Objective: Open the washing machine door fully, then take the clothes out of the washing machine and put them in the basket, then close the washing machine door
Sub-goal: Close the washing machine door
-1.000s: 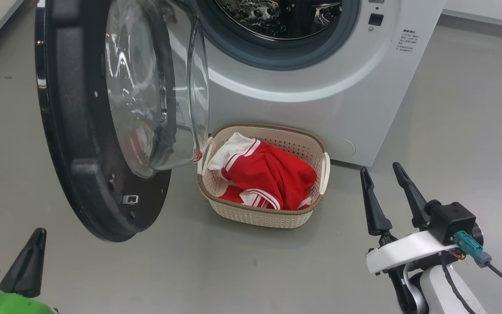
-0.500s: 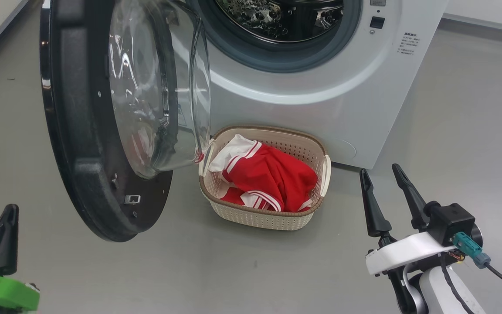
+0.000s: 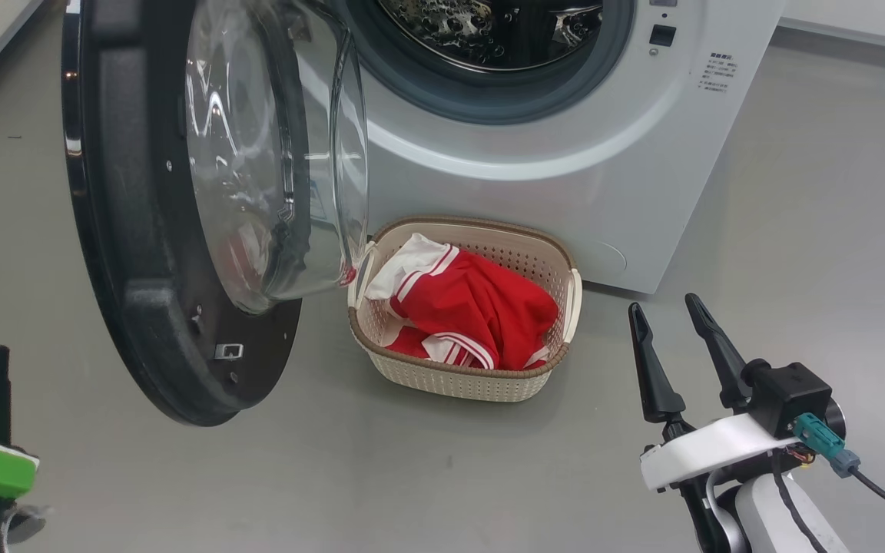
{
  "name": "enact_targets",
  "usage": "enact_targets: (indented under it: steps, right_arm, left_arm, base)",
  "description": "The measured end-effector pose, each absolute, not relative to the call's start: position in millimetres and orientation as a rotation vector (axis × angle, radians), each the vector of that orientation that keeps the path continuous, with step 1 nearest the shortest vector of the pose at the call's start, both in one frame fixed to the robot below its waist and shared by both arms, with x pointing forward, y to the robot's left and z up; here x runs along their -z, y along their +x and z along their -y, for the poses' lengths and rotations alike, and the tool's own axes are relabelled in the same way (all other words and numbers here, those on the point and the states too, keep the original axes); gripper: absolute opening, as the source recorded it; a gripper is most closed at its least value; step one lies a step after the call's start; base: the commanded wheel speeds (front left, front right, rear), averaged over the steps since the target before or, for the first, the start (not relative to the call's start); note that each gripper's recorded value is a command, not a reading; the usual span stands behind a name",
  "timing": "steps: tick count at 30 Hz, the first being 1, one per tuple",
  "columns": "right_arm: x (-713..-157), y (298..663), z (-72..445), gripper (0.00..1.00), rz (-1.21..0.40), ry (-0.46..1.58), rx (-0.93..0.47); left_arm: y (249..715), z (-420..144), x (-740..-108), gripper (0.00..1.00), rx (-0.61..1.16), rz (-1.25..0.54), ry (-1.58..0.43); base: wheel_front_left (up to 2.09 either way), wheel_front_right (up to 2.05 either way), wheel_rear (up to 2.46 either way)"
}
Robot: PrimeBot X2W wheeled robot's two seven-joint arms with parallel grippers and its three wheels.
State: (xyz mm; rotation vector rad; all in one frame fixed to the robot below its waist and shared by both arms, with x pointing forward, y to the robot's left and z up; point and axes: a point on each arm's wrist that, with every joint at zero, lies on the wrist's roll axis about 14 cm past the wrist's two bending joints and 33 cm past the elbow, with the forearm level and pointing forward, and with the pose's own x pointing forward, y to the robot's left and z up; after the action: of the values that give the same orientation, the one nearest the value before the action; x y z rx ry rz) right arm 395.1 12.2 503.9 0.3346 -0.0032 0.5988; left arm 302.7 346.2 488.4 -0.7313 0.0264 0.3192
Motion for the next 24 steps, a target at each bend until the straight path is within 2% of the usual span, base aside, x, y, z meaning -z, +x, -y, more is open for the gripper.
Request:
enact_targets:
  steps: [5, 11, 17, 24]
  right_arm:
    - [-501, 397, -11, 1.0, -0.004, 0.339, -0.592]
    - [-497, 399, -11, 1.0, -0.014, 0.346, -0.59]
    - [-493, 401, -9, 1.0, -0.023, 0.349, -0.581]
    - [-491, 402, -9, 1.0, -0.026, 0.351, -0.58]
  left_arm:
    - [318, -347, -499, 0.0, -0.302, 0.012, -0.94]
    - [323, -349, -497, 0.0, -0.295, -0.014, -1.098]
    - [339, -337, -500, 0.0, -0.271, 0.015, -1.403]
    - [344, -331, -499, 0.0, -0.252, -0.024, -1.568]
  base:
    - [0.0, 0.0, 0.0]
    - [0.0, 0.0, 0.0]
    - [0.0, 0.0, 0.0]
    - [0.0, 0.0, 0.0]
